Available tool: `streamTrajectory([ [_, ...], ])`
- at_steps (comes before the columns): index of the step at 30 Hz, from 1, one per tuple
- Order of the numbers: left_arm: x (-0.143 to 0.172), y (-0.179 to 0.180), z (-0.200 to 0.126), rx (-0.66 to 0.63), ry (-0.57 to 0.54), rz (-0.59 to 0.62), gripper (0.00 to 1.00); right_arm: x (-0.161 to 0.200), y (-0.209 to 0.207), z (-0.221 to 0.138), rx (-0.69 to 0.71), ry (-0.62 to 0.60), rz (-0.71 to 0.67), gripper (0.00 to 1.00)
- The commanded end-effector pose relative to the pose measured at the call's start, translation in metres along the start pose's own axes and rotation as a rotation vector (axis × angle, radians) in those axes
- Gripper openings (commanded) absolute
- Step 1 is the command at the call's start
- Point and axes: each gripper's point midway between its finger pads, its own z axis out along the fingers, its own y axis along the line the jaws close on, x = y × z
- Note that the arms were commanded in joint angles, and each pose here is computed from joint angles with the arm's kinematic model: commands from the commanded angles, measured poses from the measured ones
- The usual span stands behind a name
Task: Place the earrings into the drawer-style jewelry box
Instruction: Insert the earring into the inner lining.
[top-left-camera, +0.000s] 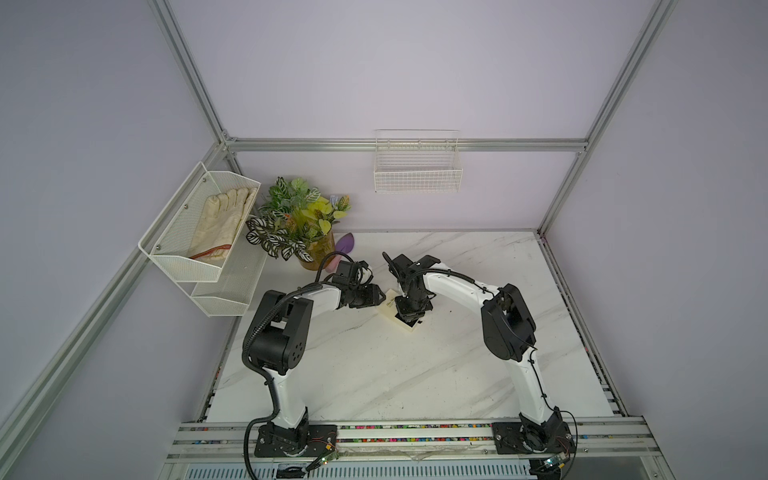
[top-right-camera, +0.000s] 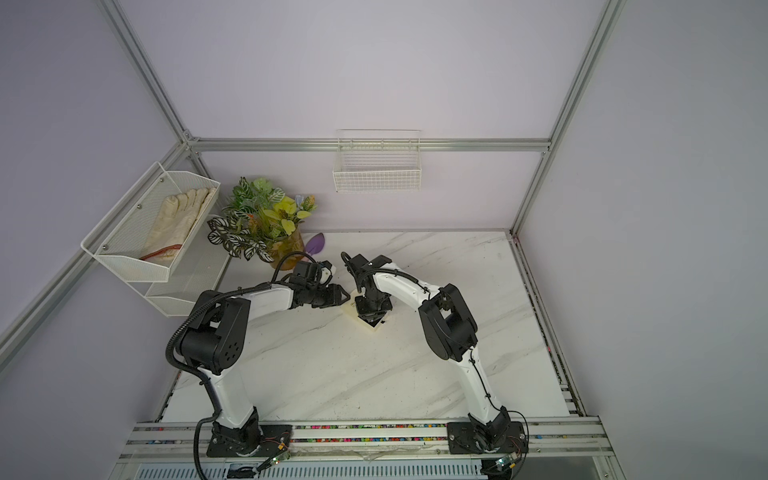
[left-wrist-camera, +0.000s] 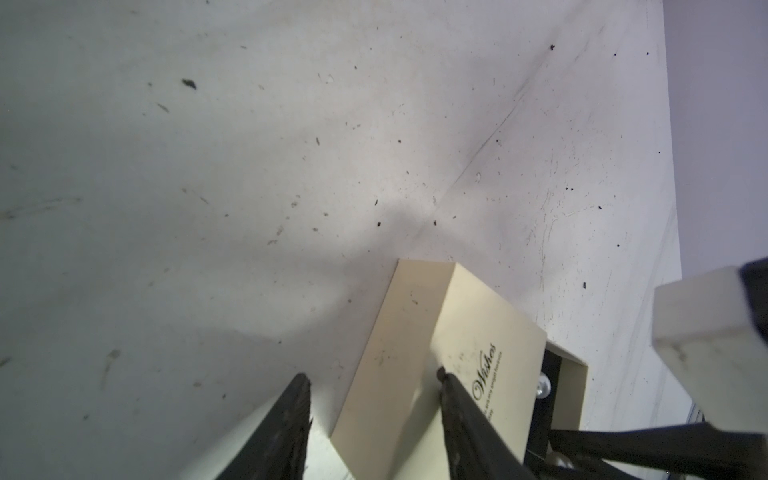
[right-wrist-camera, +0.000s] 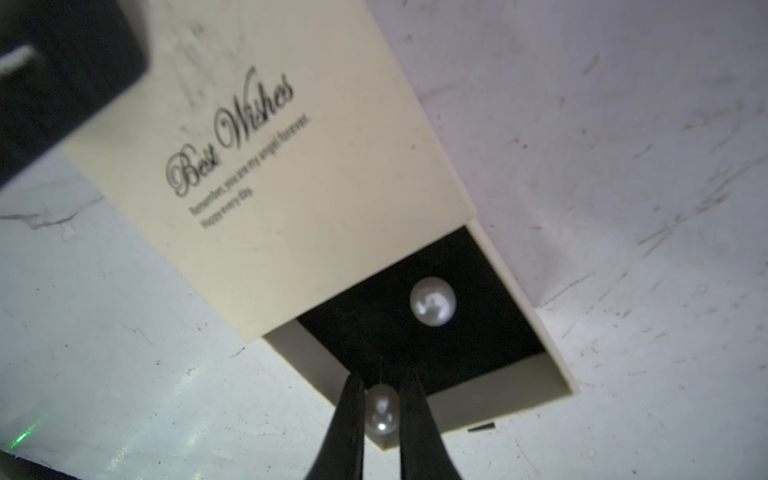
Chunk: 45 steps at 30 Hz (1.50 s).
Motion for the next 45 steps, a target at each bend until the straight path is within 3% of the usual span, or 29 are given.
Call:
streamTrajectory([
  [1, -0.007, -0.001, 0.008, -0.008, -0.001, 0.023, 0.5, 0.002, -0.004, 0.001, 0.039, 0.012, -0.008, 0.0],
  [45, -0.004, -0.004, 0.012, 0.0, 0.009, 0.028, 0.49, -0.008, 0.002, 0.013, 0.025, 0.012, -0.001, 0.0],
])
